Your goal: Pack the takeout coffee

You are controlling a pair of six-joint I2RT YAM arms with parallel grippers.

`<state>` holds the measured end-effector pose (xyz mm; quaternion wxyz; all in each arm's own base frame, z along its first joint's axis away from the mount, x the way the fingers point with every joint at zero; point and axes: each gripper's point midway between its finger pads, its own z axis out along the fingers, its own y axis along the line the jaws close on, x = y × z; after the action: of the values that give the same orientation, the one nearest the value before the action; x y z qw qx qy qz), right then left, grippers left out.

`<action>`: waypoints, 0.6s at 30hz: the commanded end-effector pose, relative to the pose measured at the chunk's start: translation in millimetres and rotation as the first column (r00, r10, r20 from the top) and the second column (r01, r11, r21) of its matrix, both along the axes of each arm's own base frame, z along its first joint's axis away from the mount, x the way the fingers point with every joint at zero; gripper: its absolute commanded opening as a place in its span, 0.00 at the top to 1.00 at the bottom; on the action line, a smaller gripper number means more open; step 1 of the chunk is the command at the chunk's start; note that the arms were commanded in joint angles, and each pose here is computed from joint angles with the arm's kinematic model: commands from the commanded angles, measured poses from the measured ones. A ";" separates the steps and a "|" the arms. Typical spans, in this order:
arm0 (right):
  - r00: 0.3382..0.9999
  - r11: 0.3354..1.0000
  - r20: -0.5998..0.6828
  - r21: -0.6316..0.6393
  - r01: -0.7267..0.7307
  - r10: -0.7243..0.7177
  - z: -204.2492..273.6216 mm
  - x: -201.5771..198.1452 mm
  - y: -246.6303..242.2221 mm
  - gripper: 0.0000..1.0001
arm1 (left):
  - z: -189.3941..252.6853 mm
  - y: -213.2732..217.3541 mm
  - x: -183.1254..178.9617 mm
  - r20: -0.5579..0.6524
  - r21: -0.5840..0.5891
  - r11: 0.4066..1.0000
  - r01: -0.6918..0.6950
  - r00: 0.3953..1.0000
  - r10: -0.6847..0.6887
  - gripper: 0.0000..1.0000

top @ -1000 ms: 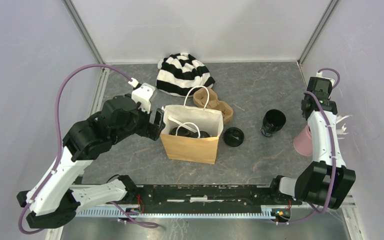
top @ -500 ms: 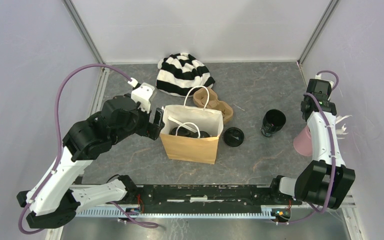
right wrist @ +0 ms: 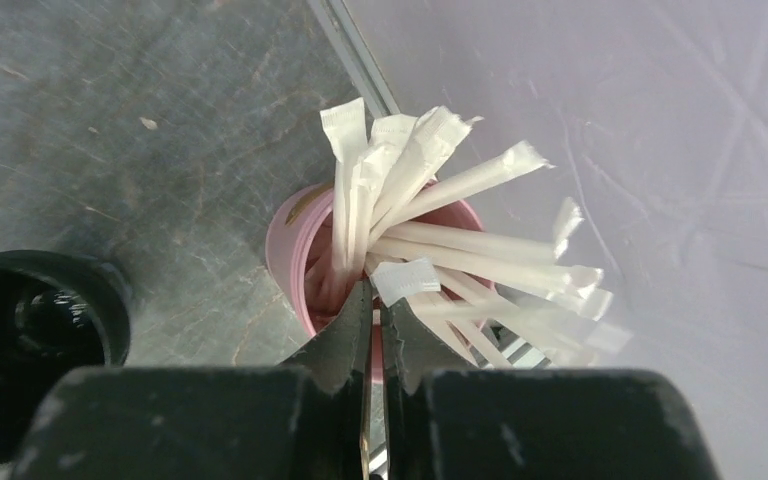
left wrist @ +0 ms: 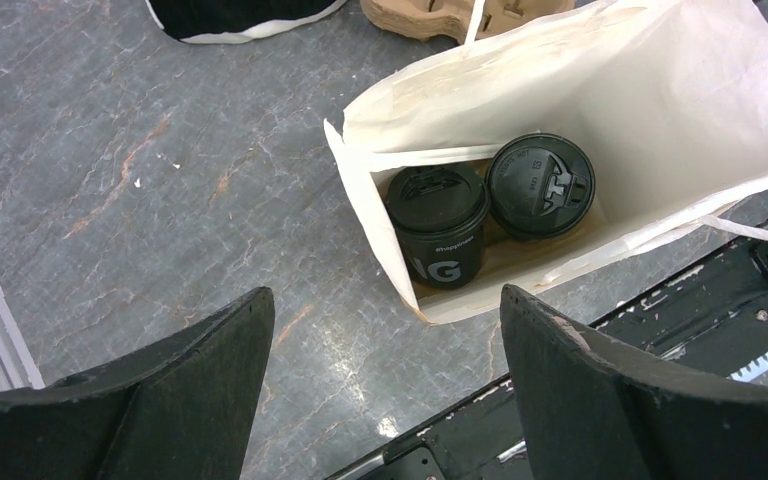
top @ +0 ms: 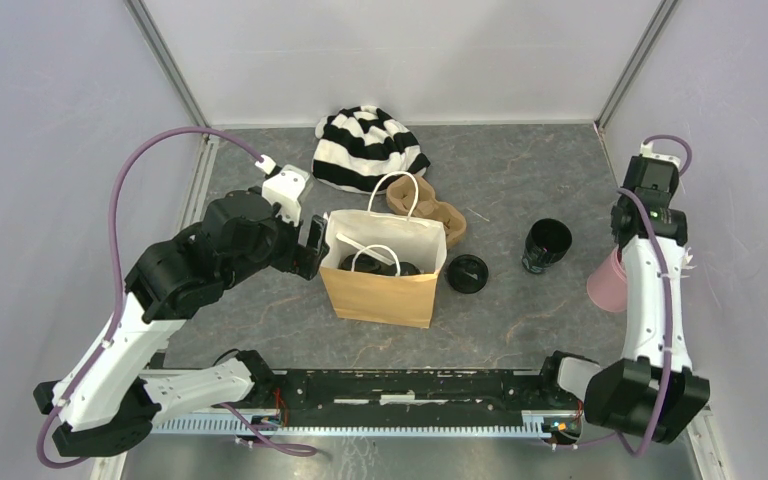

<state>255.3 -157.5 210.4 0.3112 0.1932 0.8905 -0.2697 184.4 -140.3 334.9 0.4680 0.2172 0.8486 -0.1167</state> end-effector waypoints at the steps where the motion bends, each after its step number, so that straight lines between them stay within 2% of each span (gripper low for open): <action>1: 0.985 0.998 0.159 0.015 -0.066 0.062 60.7 -1.4 14.5 0.93 | 16.9 0.3 -0.1 0.044 -0.013 1.000 0.020 0.999 -0.019 0.12; 4: 0.944 0.980 0.283 0.044 -0.192 0.172 96.9 7.7 36.8 0.93 | 20.0 -1.1 0.2 0.044 -0.015 1.000 0.024 0.999 -0.024 0.12; 7: 0.862 0.945 0.411 0.011 -0.328 0.295 144.7 13.9 58.9 0.92 | 25.0 -3.6 -0.4 0.047 -0.029 0.999 0.034 0.998 -0.032 0.12; 11: 0.724 0.891 0.565 -0.046 -0.451 0.396 212.4 13.9 87.4 0.91 | 30.9 -6.3 -1.8 0.047 -0.050 0.998 0.042 0.998 -0.040 0.12; 16: 0.561 0.821 0.664 -0.146 -0.552 0.495 283.4 5.0 115.4 0.91 | 37.0 -9.0 -4.7 0.039 -0.088 0.995 0.042 0.998 -0.039 0.12; 18: 0.444 0.753 0.716 -0.174 -0.634 0.539 309.5 4.1 139.0 0.91 | 39.1 -9.2 -5.5 0.039 -0.101 0.994 0.039 0.999 -0.035 0.12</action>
<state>260.2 -61.8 474.2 0.6471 0.0576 0.7564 -0.0764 183.5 -147.0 358.9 0.4817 0.2172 0.8372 -0.1410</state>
